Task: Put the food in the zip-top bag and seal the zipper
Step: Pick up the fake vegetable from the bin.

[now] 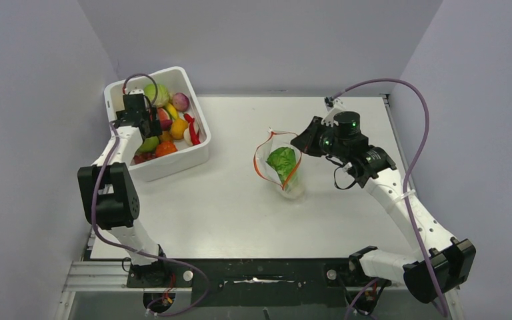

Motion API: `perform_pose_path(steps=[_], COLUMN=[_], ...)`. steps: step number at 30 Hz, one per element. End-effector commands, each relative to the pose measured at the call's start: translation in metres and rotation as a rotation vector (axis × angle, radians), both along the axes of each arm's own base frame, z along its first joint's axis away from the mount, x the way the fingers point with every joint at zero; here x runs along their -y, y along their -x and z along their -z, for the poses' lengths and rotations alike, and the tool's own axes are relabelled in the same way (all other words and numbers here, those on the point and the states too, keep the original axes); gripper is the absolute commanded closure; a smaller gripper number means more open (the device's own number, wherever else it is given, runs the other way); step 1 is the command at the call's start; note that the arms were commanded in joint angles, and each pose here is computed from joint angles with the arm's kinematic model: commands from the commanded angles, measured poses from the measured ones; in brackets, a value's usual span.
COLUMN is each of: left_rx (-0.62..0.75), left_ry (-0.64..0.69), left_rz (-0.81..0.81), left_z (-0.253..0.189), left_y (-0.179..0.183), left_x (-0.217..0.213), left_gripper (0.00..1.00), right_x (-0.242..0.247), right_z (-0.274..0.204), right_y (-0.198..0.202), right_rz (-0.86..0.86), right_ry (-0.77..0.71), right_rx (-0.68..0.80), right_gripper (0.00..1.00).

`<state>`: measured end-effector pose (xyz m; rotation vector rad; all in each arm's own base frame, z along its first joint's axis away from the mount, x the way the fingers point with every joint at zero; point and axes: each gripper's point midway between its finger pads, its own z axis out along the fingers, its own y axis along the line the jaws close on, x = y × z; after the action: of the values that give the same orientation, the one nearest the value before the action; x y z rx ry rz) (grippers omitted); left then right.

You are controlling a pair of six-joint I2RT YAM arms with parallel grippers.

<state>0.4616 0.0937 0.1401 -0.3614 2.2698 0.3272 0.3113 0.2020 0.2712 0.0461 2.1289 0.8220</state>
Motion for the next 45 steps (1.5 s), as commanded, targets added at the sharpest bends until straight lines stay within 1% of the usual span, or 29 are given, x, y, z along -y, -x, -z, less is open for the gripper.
perform_pose_path(steps=[1,4,7,13,19,22,29,31,33,38,40,45], left_rx=[0.030,0.006,-0.012,-0.045,-0.059,-0.073,-0.090,-0.096,-0.090,-0.049,-0.029,-0.012], left_ry=[-0.045,-0.059,-0.044,-0.059,-0.063,-0.061,-0.053,-0.032,-0.012,-0.006,-0.004,-0.016], left_rz=[-0.003,-0.022,-0.038,-0.053,-0.061,-0.059,-0.049,-0.033,-0.014,-0.012,-0.008,-0.010], left_z=[-0.010,-0.003,0.010,0.033,0.037,0.044,0.053,0.053,0.049,0.026,0.014,0.002], left_y=[-0.018,-0.020,-0.019,-0.022,-0.021,-0.019,-0.016,-0.017,-0.018,-0.016,-0.014,-0.008], left_x=[-0.012,-0.019,-0.022,-0.026,-0.027,-0.027,-0.025,-0.021,-0.015,-0.010,-0.006,-0.003], left_gripper=[0.27,0.27,0.27,0.30,0.30,0.28,0.29,0.33,0.41,0.54,0.58,0.63], right_x=[0.000,0.005,0.009,0.009,0.011,0.015,0.015,0.016,0.016,0.017,0.019,0.020], right_z=[-0.048,-0.049,-0.045,-0.040,-0.045,-0.042,-0.039,-0.042,-0.044,-0.048,-0.046,-0.044], right_y=[-0.003,-0.001,0.000,0.002,0.002,0.002,0.005,0.006,0.007,0.011,0.014,0.019], right_rz=[-0.007,0.008,0.025,0.023,0.027,0.045,0.043,0.048,0.047,0.042,0.045,0.045], right_ry=[-0.036,-0.021,-0.016,-0.016,-0.013,-0.004,-0.015,-0.016,-0.018,-0.030,-0.026,-0.032], right_rx=[0.128,0.133,0.131,0.121,0.135,0.139,0.131,0.138,0.143,0.152,0.152,0.149], right_gripper=[1.00,1.00,1.00,1.00,1.00,1.00,1.00,1.00,1.00,1.00,1.00,1.00])
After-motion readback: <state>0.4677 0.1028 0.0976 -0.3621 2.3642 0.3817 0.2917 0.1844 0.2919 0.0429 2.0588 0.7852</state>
